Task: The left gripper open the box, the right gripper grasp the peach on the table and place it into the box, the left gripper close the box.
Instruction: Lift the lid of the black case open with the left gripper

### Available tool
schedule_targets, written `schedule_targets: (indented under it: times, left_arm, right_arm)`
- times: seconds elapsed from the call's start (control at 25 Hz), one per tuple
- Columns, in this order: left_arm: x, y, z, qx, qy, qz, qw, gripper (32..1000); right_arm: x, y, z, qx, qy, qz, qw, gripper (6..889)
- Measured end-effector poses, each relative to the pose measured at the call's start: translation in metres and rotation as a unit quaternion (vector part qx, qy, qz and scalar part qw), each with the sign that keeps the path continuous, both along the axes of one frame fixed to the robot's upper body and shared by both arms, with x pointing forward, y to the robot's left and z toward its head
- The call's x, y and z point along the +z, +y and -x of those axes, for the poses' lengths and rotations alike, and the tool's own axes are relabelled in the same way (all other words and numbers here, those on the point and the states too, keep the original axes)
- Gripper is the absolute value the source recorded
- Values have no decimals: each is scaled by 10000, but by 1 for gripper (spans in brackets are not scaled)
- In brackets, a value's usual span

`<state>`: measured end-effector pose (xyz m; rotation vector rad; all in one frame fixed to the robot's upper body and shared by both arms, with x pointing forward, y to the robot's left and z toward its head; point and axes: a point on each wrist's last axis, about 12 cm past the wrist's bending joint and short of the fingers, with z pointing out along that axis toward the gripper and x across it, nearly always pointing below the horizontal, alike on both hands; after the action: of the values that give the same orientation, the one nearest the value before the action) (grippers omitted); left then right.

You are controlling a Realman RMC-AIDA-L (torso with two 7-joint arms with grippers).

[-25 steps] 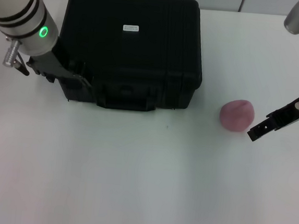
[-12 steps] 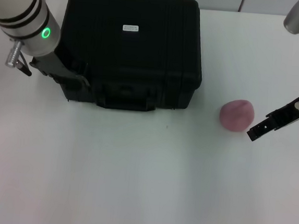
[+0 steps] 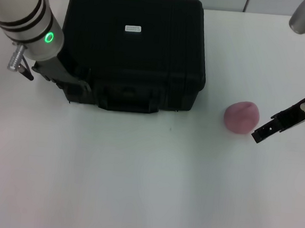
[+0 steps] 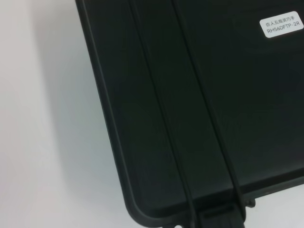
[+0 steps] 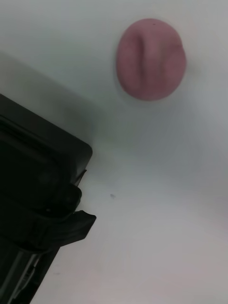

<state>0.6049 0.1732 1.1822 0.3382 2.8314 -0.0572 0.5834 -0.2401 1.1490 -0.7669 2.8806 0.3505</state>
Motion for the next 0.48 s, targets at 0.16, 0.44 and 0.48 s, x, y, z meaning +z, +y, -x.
schedule_targets:
  times: [0.16, 0.44, 0.48]
  left_arm:
    - [-3, -1, 2, -2, 11, -2, 10000, 534]
    - [-3, -5, 6, -4, 21, 1, 10000, 481]
    - [-4, -5, 6, -4, 21, 2, 10000, 472]
  right_arm:
    - [1, 2, -1, 5, -2, -2, 10000, 815]
    - [5, 2, -2, 8, -12, -2, 10000, 815]
    - [6, 2, -2, 8, -15, -2, 10000, 815]
